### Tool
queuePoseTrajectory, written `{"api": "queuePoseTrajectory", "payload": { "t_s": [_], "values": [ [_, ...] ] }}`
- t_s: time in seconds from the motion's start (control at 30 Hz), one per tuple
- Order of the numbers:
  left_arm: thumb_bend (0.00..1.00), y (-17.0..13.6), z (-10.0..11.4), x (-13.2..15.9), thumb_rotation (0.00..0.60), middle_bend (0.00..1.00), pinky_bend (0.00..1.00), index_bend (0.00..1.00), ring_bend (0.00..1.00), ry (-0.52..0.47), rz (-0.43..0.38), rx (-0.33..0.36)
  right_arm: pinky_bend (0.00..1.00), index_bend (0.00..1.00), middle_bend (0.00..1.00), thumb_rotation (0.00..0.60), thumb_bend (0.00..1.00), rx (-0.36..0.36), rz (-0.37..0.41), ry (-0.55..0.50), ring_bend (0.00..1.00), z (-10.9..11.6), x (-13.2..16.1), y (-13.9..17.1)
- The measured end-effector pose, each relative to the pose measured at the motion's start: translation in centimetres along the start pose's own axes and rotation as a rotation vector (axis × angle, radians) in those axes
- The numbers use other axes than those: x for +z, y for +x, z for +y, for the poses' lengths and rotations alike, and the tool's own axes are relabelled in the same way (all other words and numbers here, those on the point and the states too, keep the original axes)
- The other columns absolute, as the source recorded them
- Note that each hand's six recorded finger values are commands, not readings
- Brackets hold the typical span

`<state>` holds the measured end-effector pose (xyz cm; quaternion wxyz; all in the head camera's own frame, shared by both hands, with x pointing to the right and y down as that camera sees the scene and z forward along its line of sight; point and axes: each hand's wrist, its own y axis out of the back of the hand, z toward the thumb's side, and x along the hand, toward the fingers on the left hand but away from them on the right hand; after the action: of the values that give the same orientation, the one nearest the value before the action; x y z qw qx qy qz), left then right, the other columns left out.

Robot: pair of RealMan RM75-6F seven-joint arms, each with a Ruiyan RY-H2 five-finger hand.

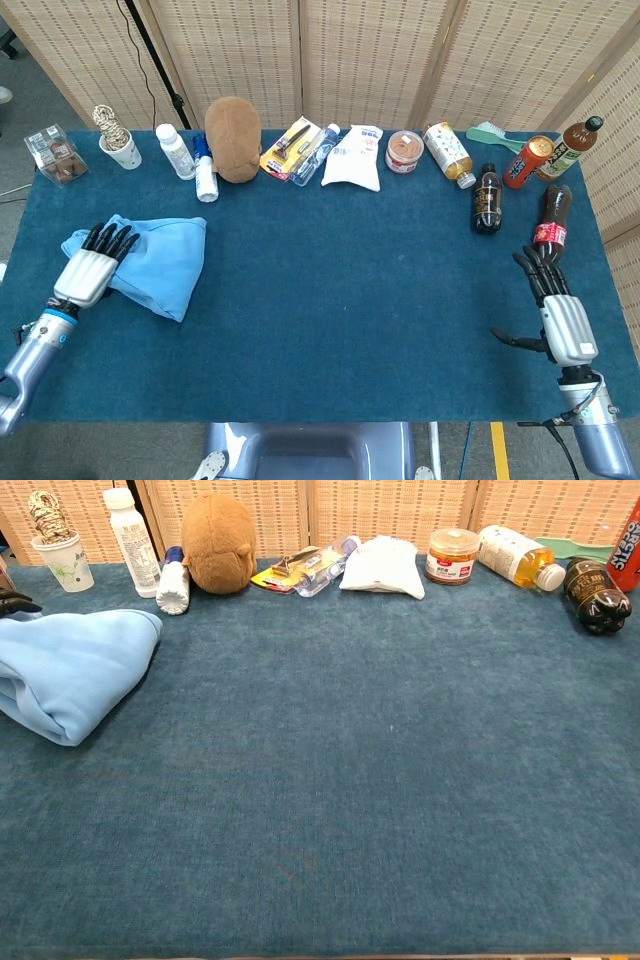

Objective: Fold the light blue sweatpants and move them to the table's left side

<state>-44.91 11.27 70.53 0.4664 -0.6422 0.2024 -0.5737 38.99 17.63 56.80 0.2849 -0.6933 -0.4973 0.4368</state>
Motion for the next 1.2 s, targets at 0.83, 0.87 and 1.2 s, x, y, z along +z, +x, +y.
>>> {"api": "queuePoseTrajectory", "payload": {
  "t_s": [0.83,0.87,1.2],
  "values": [
    [0.05,-2.0,0.2,-0.3,0.549,0.0,0.0,0.0,0.0,0.013,0.033,-0.06,0.0,0.0,0.0,0.6,0.0,0.007,-0.005,0.008,0.0,-0.2,0.0,0.1],
    [0.04,-2.1,0.3,-0.4,0.554,0.0,0.0,0.0,0.0,0.013,0.033,-0.057,0.0,0.0,0.0,0.6,0.0,0.007,-0.005,0.009,0.0,-0.2,0.0,0.1],
    [0.0,-5.5,2.8,-2.5,0.561,0.0,0.0,0.0,0.0,-0.107,0.067,0.055,0.0,0.0,0.0,0.6,0.0,0.005,-0.002,0.043,0.0,-0.1,0.1,0.2]
  ]
}}
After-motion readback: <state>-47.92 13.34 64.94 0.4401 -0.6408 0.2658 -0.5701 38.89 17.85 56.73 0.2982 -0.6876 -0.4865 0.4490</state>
